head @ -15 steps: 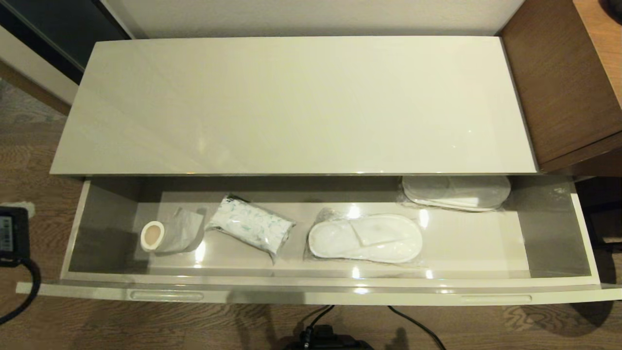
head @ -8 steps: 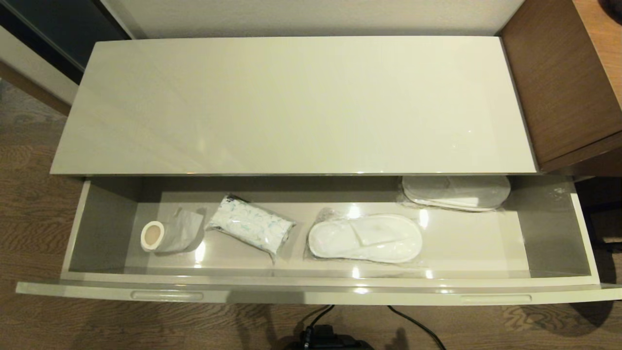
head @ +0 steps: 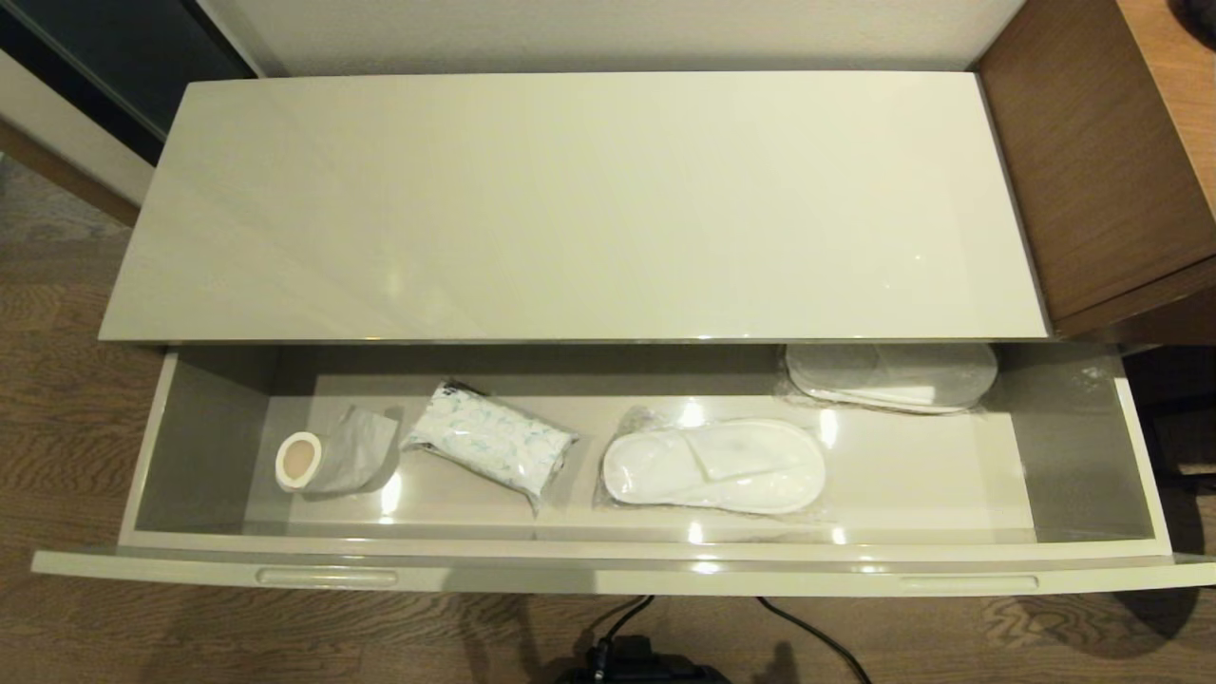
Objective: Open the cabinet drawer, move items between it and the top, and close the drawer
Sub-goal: Close the drawer
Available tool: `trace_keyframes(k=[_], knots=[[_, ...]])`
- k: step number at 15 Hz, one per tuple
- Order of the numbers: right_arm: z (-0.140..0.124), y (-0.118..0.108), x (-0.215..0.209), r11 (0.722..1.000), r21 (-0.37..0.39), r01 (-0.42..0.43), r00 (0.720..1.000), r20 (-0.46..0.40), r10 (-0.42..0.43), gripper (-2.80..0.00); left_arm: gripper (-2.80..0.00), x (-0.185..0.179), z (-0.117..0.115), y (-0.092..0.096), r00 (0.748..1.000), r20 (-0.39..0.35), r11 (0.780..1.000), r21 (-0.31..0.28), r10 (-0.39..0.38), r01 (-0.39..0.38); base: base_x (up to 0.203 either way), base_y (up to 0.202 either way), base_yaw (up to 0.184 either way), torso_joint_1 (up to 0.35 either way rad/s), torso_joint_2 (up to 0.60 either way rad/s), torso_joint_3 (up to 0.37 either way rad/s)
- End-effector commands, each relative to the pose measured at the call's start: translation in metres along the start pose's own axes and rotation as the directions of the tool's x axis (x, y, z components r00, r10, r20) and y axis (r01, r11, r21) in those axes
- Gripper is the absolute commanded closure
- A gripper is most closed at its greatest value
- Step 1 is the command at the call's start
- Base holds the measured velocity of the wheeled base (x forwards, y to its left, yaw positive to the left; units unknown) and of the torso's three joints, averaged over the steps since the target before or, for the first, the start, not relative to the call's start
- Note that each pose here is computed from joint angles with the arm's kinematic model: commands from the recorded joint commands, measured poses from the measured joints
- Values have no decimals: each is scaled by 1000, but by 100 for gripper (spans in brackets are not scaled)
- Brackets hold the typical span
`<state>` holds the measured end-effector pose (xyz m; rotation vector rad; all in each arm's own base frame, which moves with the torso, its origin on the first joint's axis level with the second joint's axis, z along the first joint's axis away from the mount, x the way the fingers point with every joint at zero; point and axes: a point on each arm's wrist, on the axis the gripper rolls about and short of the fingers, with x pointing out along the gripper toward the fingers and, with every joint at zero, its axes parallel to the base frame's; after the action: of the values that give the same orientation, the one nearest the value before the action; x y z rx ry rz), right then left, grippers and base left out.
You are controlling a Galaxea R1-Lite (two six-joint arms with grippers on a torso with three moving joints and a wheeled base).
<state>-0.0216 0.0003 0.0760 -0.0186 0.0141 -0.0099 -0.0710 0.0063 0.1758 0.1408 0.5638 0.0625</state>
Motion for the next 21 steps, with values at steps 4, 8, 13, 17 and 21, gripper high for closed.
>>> trace_keyframes(k=[4, 8, 13, 17, 21], knots=[[0, 0, 0, 1000, -3, -1, 1000, -3, 1, 0, 0, 21, -63, -13, 999, 24, 998, 56, 36, -37, 0, 0, 0, 0, 0, 0], [-1, 0, 0, 1000, 2, 1, 1000, -4, -1, 0, 0, 33, -72, -15, 993, 85, 983, 162, 77, -90, 0, 0, 0, 0, 0, 0], [-1, 0, 0, 1000, 2, 1, 1000, -4, -1, 0, 0, 62, -45, -14, 878, 461, 983, 52, 131, -174, 0, 0, 0, 0, 0, 0], [-1, 0, 0, 1000, 2, 1, 1000, -4, -1, 0, 0, 86, -48, -20, 786, 617, 999, -33, 47, -34, 0, 0, 0, 0, 0, 0], [-1, 0, 0, 1000, -13, -1, 1000, -7, 1, 0, 0, 89, -51, -21, 804, 595, 999, -40, 17, 9, 0, 0, 0, 0, 0, 0]])
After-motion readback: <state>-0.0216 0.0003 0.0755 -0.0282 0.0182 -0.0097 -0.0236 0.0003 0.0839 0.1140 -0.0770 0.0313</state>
